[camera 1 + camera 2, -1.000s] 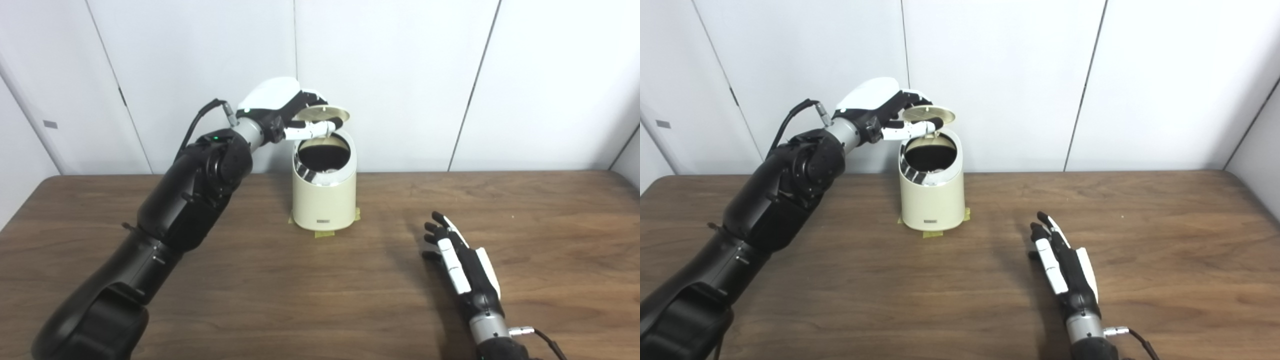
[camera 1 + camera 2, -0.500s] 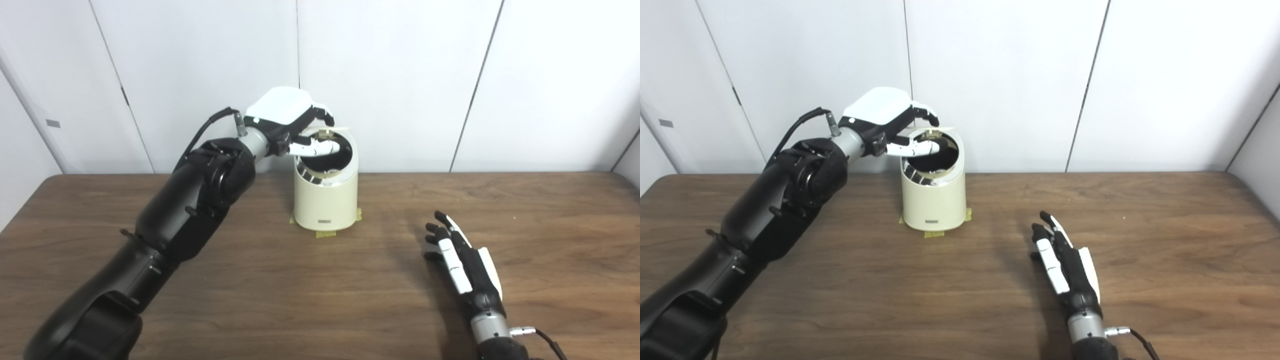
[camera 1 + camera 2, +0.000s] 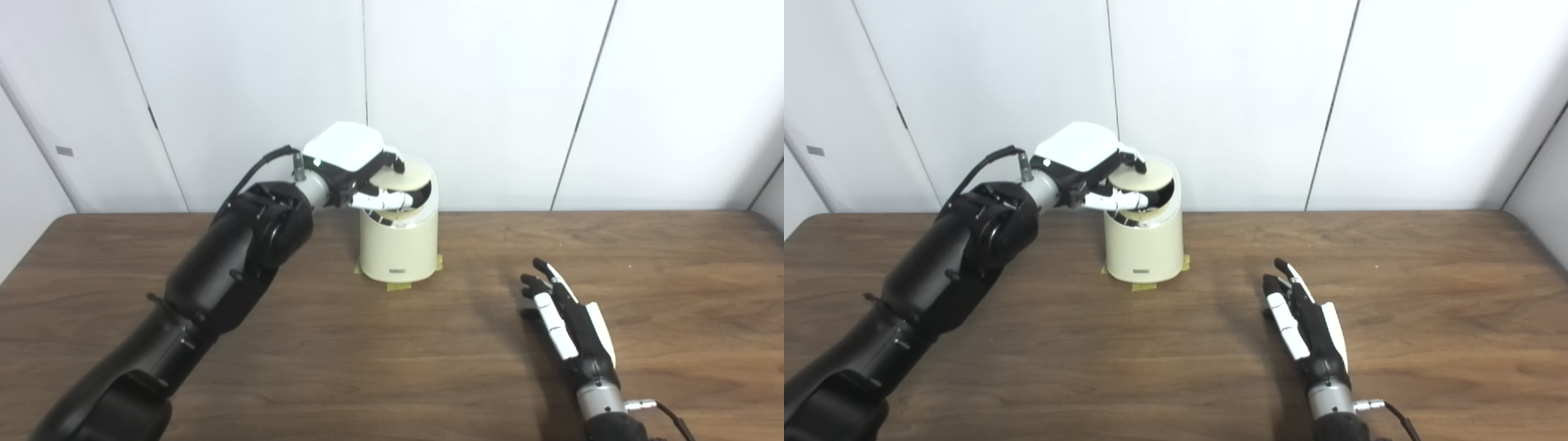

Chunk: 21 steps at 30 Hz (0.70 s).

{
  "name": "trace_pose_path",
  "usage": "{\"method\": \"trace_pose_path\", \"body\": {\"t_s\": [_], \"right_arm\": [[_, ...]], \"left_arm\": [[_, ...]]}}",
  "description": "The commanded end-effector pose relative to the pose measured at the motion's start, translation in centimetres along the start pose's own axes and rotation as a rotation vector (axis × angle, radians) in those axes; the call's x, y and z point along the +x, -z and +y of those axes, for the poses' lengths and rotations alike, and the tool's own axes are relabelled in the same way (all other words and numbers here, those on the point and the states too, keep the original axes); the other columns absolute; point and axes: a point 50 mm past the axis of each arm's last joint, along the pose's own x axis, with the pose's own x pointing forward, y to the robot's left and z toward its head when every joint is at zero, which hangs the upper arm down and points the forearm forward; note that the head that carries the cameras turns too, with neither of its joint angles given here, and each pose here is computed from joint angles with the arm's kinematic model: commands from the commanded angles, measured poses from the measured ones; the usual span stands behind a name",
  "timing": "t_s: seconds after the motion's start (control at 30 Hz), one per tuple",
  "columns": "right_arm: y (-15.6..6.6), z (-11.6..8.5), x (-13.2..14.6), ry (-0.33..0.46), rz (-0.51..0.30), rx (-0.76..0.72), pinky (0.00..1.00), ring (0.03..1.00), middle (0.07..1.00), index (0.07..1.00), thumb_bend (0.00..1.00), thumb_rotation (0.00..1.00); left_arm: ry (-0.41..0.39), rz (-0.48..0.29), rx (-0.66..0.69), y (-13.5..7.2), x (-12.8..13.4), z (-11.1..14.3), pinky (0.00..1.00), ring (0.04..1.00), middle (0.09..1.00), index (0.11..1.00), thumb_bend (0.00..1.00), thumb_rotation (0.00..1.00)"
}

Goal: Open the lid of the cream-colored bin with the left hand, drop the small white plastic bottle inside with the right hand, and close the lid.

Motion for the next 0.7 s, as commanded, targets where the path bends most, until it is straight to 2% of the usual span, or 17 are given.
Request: {"method": "trace_pose_path", "body": {"t_s": [0.0,0.33,0.67], "right_arm": [[-1.0,-0.7,0.4,0.022,-0.044,-0.025,0.7,0.812,0.834,0.912,0.46,0.94],[-1.1,-0.8,0.3,0.019,-0.04,-0.052,0.71,0.813,0.831,0.914,0.45,0.94],[-1.1,-0.7,0.3,0.015,-0.033,-0.059,0.69,0.804,0.825,0.913,0.44,0.93]], "left_arm": [[-0.072,0.011,0.047,0.4,-0.4,2.8,0.9,0.86,0.824,0.798,0.59,0.93],[-0.037,0.002,0.069,0.3,-1.1,1.5,0.89,0.851,0.824,0.797,0.59,0.96],[-0.032,-0.012,0.104,-0.2,-2.0,-0.1,0.89,0.841,0.818,0.793,0.58,0.94]]}}
